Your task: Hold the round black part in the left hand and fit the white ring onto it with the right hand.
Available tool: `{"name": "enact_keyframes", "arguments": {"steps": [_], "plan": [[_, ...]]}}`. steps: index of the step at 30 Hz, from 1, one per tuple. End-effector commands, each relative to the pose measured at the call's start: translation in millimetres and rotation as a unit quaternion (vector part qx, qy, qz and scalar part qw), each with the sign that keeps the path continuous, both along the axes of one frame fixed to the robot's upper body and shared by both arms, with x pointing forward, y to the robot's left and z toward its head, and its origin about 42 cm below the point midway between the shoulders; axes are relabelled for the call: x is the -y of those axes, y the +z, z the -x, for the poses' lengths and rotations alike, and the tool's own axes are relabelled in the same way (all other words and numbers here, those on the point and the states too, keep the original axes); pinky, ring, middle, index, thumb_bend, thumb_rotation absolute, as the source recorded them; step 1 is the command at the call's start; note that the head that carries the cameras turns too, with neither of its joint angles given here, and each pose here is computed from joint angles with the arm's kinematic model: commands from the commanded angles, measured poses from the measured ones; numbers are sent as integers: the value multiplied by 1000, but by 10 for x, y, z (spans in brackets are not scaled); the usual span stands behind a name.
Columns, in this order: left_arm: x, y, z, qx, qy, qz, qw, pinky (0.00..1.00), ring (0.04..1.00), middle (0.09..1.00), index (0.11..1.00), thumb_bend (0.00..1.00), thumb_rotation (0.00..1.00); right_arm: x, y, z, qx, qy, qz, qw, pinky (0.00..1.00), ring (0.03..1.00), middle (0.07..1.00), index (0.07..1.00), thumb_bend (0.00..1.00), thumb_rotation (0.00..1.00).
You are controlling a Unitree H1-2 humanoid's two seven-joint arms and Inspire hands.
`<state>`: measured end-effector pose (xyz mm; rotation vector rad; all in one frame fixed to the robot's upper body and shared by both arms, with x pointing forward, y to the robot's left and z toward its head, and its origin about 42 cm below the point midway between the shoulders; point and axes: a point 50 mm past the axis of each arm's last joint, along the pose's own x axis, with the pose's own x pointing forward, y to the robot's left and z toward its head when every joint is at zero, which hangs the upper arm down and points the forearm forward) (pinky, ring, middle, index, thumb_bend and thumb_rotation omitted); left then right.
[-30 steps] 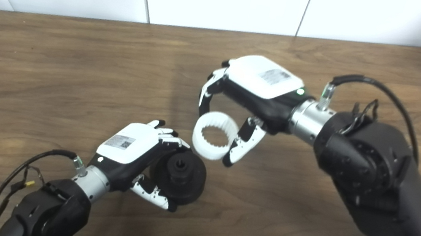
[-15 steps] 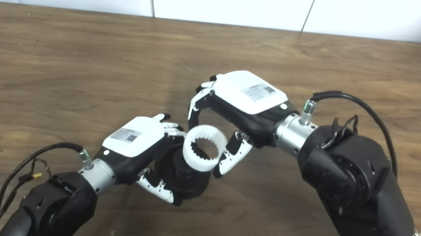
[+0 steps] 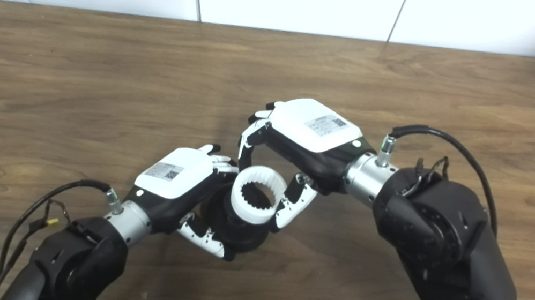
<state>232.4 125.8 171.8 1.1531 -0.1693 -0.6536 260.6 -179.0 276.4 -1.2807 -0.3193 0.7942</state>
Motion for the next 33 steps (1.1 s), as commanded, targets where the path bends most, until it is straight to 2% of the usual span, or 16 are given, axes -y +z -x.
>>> {"name": "enact_keyframes", "arguments": {"steps": [1,12,33], "plan": [[16,7,-40,0,1,-7,1000,1000,887,769,480,525,53,-28,75,-23,36,4,-13,999,966,889,765,481,526,138],[28,2,-35,-2,-1,-8,1000,1000,893,774,480,525,52,-62,-67,-56,35,2,-17,999,970,895,770,481,526,137],[41,15,-31,1,0,-4,1000,1000,883,774,480,525,52,-121,-155,-16,33,4,-11,999,998,908,773,481,526,137]]}}
